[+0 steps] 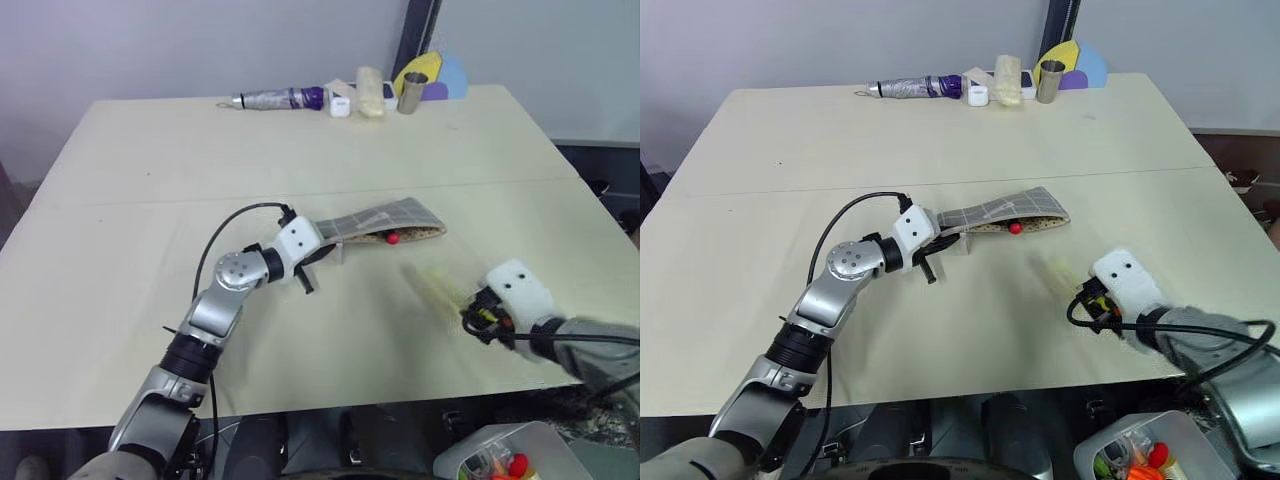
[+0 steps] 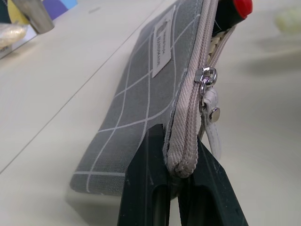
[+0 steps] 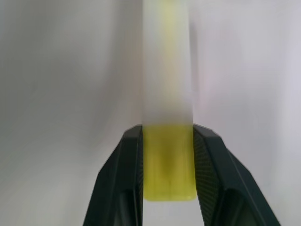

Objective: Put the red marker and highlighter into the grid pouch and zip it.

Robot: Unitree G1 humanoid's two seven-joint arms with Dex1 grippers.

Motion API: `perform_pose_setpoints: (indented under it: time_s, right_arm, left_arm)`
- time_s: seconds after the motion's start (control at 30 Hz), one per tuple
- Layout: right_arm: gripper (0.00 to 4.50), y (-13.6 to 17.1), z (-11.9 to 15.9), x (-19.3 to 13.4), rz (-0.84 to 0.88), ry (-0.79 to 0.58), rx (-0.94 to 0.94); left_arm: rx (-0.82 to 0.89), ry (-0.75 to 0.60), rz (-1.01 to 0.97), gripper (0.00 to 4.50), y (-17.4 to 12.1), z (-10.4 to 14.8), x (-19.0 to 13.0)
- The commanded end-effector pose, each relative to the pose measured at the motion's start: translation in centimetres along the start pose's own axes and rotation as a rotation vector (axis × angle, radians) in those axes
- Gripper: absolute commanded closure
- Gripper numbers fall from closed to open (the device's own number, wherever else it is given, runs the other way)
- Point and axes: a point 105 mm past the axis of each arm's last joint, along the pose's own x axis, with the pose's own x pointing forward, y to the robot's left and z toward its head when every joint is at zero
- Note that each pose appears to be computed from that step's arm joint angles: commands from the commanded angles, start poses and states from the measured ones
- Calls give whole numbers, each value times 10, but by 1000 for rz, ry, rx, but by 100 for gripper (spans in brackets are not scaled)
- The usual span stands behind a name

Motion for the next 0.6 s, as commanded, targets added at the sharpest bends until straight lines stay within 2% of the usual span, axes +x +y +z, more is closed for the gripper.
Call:
perform_pose_setpoints:
  time_s: [0.03,0.27,0.6]
  right_arm:
    - [365,-3,30,-10,23,-105,-114]
    - [365,14,51,-6,138,-150,-231]
    - [365,22,56,11,175,-139,-209]
  left_arm:
    - [49,-43,-5,450,0,13,1]
    - [78,-45,-12,450,-3,14,4]
    - [93,-53,-10,450,-8,18,7]
